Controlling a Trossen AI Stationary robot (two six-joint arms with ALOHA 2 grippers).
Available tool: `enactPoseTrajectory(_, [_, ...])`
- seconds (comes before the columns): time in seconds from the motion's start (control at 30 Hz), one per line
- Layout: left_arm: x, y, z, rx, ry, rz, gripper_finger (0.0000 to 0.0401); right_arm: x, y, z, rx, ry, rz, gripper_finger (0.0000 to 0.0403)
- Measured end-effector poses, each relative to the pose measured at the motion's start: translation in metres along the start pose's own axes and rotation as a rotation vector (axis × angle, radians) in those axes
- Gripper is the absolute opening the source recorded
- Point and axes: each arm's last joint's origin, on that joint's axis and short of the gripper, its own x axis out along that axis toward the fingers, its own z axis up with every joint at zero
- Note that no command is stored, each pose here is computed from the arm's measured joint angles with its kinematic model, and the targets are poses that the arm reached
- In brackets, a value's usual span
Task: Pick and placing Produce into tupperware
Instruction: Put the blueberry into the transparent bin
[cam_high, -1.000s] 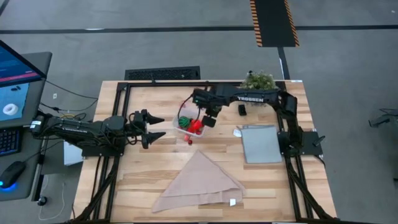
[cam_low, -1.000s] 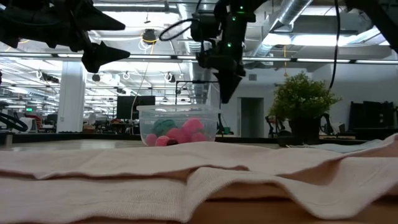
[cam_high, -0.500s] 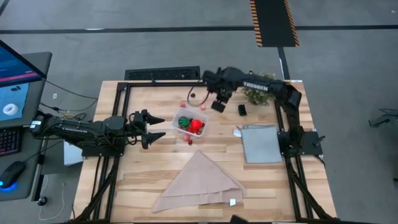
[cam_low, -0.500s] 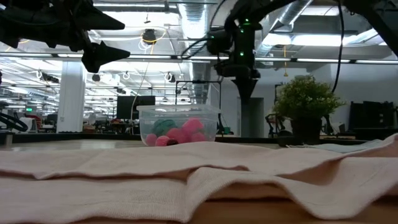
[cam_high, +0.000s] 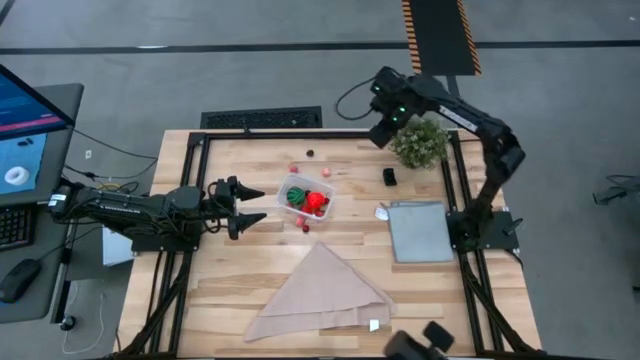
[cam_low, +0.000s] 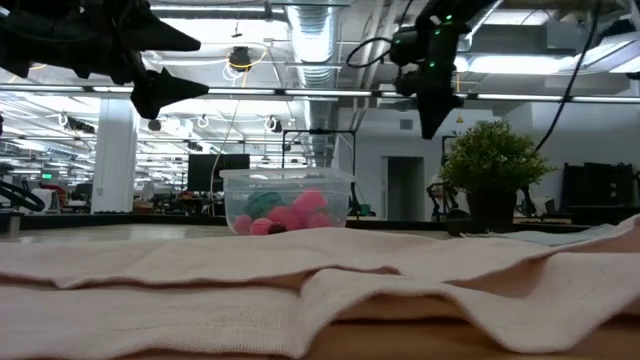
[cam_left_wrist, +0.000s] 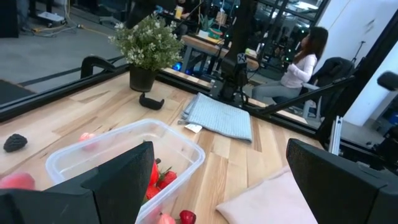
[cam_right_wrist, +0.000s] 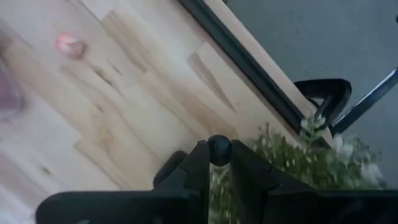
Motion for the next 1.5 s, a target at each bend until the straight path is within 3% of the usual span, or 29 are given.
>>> enactPoseTrajectory(0.27, [0.0, 0.001, 0.0, 0.0, -0.007, 0.02, 0.0357, -0.005, -0.017, -0.05, 0.109, -0.113, -0.003, 0.0071])
enactPoseTrajectory(0.5, [0.0, 0.001, 0.001, -0.005, -0.019, 0.028, 0.0357, 0.026, -0.001, -0.093, 0.182, -0.201, 0.037, 0.0071])
enactPoseTrajectory(0.63, [0.0, 0.0, 0.003, -0.008, -0.043, 0.02, 0.0357, 0.042, 0.017, -0.106, 0.167, -0.274, 0.119, 0.0071])
enactPoseTrajectory(0.87, [0.0, 0.0, 0.005, -0.005, -0.068, 0.037, 0.0357, 0.039, 0.044, -0.11, 0.086, -0.364, 0.059, 0.007])
enactPoseTrajectory(1.1, [0.0, 0.001, 0.006, -0.006, -0.078, 0.063, 0.0357, 0.018, 0.056, -0.109, 0.039, -0.51, 0.1, 0.007])
enactPoseTrajectory(1.27, [0.0, 0.001, 0.006, -0.002, -0.078, 0.061, 0.0357, -0.001, 0.072, -0.117, -0.005, -0.597, 0.16, 0.007])
enactPoseTrajectory(1.5, [0.0, 0.001, 0.006, 0.011, -0.079, 0.062, 0.0357, -0.014, 0.123, -0.116, -0.151, -0.739, 0.332, 0.007])
